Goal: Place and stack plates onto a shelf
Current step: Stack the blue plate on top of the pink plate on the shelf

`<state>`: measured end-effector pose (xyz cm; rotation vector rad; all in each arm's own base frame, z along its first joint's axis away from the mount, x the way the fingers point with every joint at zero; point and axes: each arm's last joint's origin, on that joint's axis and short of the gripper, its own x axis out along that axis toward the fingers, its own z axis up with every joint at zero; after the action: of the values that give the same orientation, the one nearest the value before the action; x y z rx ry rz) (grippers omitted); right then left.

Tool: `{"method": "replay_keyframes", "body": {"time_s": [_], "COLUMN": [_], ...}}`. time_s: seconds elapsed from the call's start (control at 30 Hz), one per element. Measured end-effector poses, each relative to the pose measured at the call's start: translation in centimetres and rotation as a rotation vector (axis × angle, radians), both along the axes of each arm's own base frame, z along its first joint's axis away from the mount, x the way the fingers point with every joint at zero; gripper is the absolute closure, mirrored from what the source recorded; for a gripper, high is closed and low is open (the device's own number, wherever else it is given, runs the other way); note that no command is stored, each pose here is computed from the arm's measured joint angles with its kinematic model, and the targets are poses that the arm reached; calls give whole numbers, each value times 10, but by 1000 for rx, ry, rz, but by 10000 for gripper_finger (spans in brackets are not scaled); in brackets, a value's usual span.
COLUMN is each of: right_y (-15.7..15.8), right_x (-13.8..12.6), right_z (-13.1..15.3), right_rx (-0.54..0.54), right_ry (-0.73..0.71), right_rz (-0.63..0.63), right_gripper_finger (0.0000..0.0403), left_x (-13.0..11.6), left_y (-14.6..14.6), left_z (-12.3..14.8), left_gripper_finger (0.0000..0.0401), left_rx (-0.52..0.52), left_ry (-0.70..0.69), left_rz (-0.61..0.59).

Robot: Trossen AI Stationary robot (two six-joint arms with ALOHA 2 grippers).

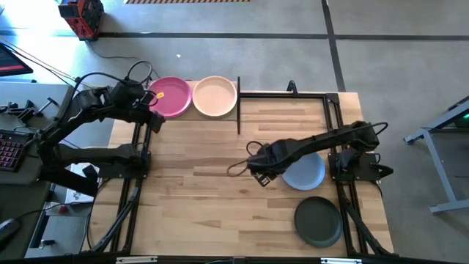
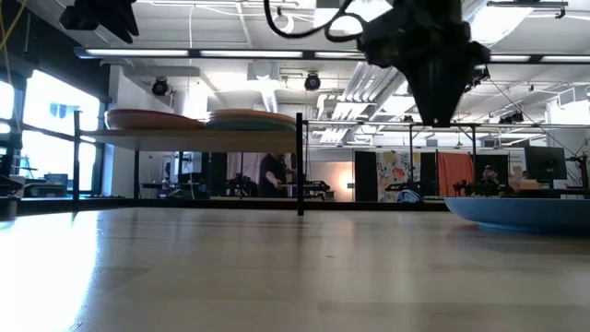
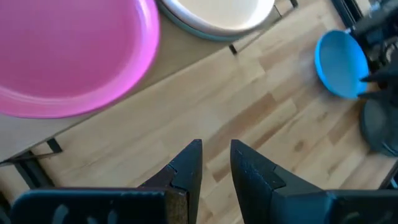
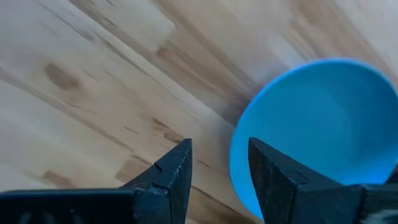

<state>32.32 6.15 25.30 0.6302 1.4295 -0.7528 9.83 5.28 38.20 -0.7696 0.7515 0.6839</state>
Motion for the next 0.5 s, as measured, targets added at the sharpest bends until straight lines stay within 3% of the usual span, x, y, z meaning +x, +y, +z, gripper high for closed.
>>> {"method": "replay_keyframes", "body": {"time_s": [0.5], "right_y": [16], "right_x": [-25], "right_z": [-64], "right_rx": [-4], "right_ry": [87], "right_rz": [-81], "right_gripper_finger": [269], "left_x": [10], "left_y": [-16], "left_z": [0], "left_gripper_finger": [330], "left_rx": [1], "left_ry": [3], "left_rz": [-168]}}
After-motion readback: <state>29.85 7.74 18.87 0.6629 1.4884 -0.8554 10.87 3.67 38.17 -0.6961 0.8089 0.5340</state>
